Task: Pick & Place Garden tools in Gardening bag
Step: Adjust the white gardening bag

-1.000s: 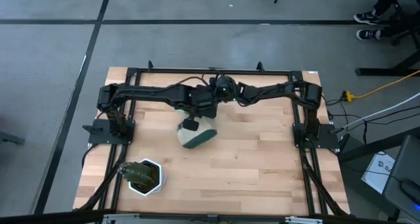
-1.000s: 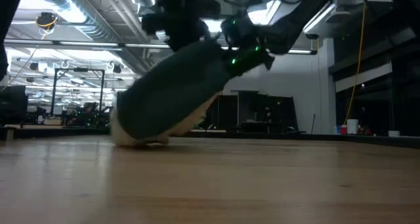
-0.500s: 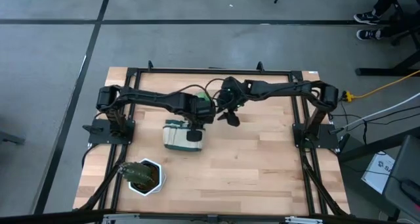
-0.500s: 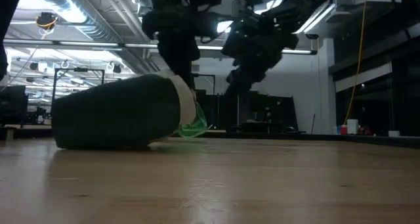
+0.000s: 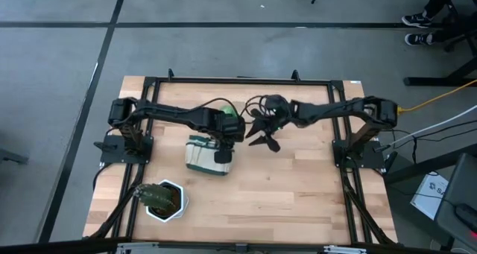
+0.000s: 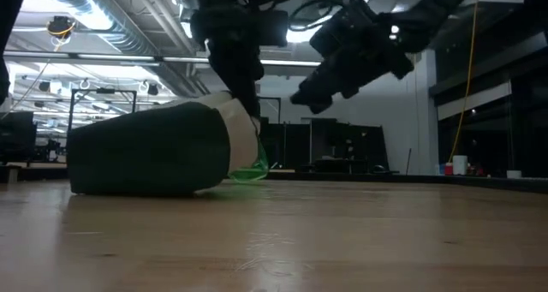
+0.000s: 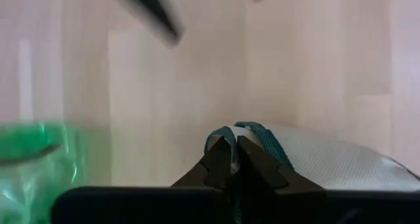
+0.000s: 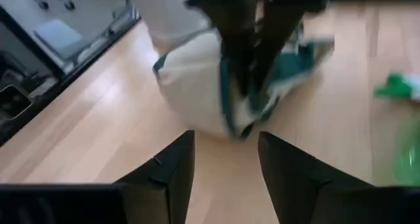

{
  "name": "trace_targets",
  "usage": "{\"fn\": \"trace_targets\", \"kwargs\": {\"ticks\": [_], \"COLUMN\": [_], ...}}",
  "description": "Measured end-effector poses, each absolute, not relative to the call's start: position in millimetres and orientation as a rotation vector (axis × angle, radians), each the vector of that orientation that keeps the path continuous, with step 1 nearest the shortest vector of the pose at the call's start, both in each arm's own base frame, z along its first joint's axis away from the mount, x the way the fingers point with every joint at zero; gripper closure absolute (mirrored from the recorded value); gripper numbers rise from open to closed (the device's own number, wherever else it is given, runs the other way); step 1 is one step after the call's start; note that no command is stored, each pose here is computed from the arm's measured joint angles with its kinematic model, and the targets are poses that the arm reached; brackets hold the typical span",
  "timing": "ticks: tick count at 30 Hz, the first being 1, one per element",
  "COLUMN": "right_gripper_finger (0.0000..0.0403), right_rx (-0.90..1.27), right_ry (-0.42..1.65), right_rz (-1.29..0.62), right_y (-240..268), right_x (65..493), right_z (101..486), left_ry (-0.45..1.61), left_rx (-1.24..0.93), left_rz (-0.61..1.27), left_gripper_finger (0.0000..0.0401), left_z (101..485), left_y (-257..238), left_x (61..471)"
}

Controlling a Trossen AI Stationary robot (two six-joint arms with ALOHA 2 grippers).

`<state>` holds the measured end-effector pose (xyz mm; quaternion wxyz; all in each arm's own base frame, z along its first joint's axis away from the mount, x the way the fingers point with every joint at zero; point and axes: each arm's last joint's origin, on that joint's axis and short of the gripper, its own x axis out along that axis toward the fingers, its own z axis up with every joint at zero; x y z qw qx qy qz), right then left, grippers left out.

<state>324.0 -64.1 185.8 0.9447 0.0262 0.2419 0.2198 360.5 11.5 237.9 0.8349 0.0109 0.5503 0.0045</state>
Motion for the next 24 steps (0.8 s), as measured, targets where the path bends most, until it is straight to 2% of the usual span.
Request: {"fn": "trace_targets", "kwargs": {"ticks": [5, 10, 16, 21, 24], "right_gripper_finger": [0.0231, 0.0231, 0.0231, 0.0231, 0.0231], "right_rx": [0.007, 0.023, 0.02, -0.051, -0.12], "right_ry": [0.382, 0.395, 0.344, 0.262, 0.225], "right_rz": [0.477, 0.479, 0.599, 0.621, 0.559], "right_y": [-50, -51, -47, -43, -39], "right_x": [329, 332, 334, 338, 342], "right_z": [171, 160, 157, 161, 164], "left_ry": [1.126, 1.103, 1.035, 0.968, 0.939], "left_rx": [0.121, 0.199, 0.308, 0.375, 0.399], "left_rz": [-0.047, -0.109, -0.197, -0.15, -0.126], "left_gripper_finger": [0.0397, 0.0398, 0.0398, 0.0399, 0.0399], "left_z": [243, 255, 279, 303, 313], "left_y": [-5, -21, -47, -60, -65], "left_x": [363, 361, 348, 332, 323]}}
